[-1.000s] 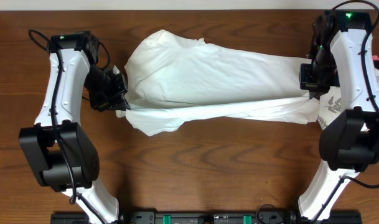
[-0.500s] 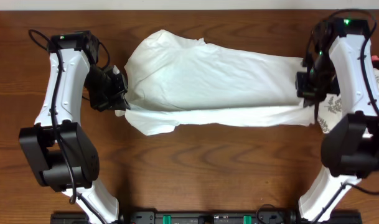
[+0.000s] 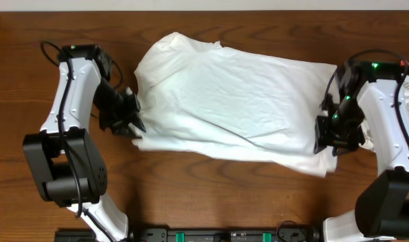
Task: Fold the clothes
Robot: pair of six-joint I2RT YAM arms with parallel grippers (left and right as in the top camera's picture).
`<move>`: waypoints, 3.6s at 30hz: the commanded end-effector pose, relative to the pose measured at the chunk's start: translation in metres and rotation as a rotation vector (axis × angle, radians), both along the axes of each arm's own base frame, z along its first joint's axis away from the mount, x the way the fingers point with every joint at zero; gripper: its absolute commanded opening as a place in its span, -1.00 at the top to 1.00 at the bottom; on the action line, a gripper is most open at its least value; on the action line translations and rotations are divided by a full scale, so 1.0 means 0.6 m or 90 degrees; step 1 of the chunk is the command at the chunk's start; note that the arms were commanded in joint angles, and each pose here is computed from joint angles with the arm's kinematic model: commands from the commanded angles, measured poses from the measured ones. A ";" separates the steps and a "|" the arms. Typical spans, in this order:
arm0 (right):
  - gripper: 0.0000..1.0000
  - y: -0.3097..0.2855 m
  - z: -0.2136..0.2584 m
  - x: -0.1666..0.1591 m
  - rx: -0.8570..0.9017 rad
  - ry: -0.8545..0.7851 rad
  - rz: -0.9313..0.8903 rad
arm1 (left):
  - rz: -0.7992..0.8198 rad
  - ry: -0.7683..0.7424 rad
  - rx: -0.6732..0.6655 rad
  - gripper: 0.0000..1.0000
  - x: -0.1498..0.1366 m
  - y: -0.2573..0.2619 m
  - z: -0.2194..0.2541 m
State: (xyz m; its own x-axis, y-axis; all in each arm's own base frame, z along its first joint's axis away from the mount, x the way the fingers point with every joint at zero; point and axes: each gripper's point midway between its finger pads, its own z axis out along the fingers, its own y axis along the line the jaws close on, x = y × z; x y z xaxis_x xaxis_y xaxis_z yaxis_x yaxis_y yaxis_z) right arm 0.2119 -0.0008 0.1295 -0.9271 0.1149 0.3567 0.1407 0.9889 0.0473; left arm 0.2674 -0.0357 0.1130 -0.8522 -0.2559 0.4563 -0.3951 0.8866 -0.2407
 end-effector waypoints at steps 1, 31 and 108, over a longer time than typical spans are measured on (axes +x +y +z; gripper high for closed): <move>-0.03 0.009 -0.017 -0.014 0.011 0.012 0.007 | -0.015 0.031 -0.002 0.18 -0.027 -0.002 -0.017; 0.98 0.037 -0.083 0.312 0.012 -0.443 0.032 | -0.190 -0.755 0.021 0.77 0.357 -0.113 0.097; -0.99 0.058 0.148 0.306 -0.022 -0.493 0.064 | -0.245 -0.533 0.032 0.60 0.304 -0.107 -0.147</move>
